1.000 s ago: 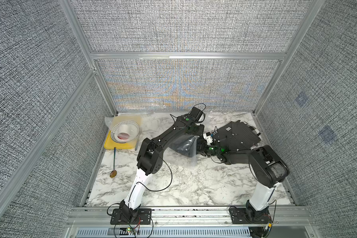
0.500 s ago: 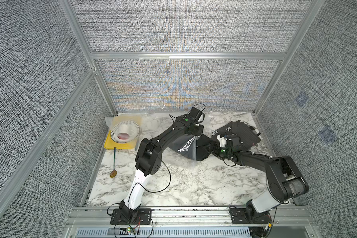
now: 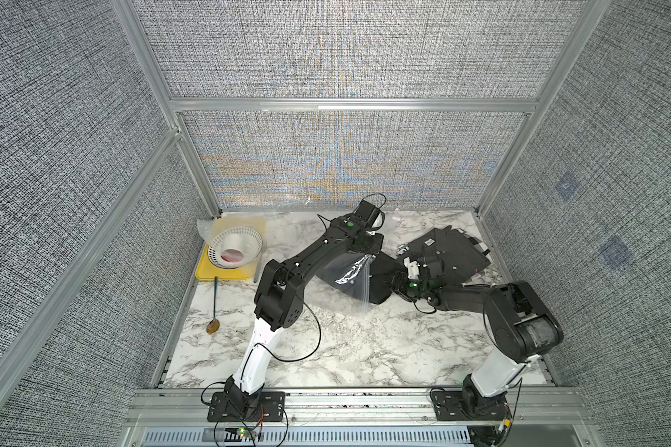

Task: Place the folded shirt into the vacuum bag
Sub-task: Place the shirt in the vacuum bag.

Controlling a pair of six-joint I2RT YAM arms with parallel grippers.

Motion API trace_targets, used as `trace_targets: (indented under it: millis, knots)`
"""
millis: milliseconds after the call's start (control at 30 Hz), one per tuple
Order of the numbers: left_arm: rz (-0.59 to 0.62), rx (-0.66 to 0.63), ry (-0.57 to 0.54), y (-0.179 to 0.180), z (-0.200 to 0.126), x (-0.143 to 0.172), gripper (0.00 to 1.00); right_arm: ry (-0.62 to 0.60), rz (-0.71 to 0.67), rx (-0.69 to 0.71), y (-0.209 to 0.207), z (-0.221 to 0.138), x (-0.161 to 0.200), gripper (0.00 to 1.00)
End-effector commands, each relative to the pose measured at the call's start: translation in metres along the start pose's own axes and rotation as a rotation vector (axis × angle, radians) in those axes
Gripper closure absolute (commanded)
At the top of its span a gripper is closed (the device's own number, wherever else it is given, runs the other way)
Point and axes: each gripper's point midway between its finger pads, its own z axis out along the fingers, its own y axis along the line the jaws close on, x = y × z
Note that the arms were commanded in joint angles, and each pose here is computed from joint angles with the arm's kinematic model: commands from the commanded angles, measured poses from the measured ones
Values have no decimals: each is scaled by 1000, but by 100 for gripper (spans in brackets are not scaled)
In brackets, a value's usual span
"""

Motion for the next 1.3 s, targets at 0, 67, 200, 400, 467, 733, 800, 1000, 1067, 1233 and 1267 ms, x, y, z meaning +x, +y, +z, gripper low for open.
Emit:
trace_targets:
  millis: [0, 67, 200, 400, 467, 733, 800, 1000, 1067, 1233, 1267]
  knots:
    - [9, 24, 14, -4, -1, 3, 100, -10, 0, -16, 11, 7, -13, 70]
    - [9, 24, 15, -4, -1, 4, 100, -35, -36, -36, 29, 6, -29, 87]
    - [11, 19, 14, -3, -4, 5, 100, -84, -125, -57, 62, -4, -49, 97]
    - [6, 43, 8, -8, -8, 4, 100, -87, -162, -112, 76, 13, -63, 100]
    - [5, 51, 9, -9, -9, 4, 100, -66, -144, -152, 76, 25, -61, 100]
    - [-1, 68, 3, -13, -14, 4, 100, -6, -74, -244, 78, 59, -43, 100]
    - [-3, 68, 5, -13, -13, 5, 100, -4, -75, -246, 77, 63, -38, 100]
    - [-7, 79, 12, -15, -12, 7, 100, -37, -87, -293, 79, 67, -38, 100]
    - [-12, 87, 14, -16, -11, 7, 100, -32, -72, -343, 87, 71, -37, 100]
    - [-8, 112, 5, -24, -16, 6, 100, -59, -67, -391, 103, 74, -38, 100]
    - [-12, 122, 5, -26, -17, 6, 100, -66, -68, -399, 105, 74, -38, 100]
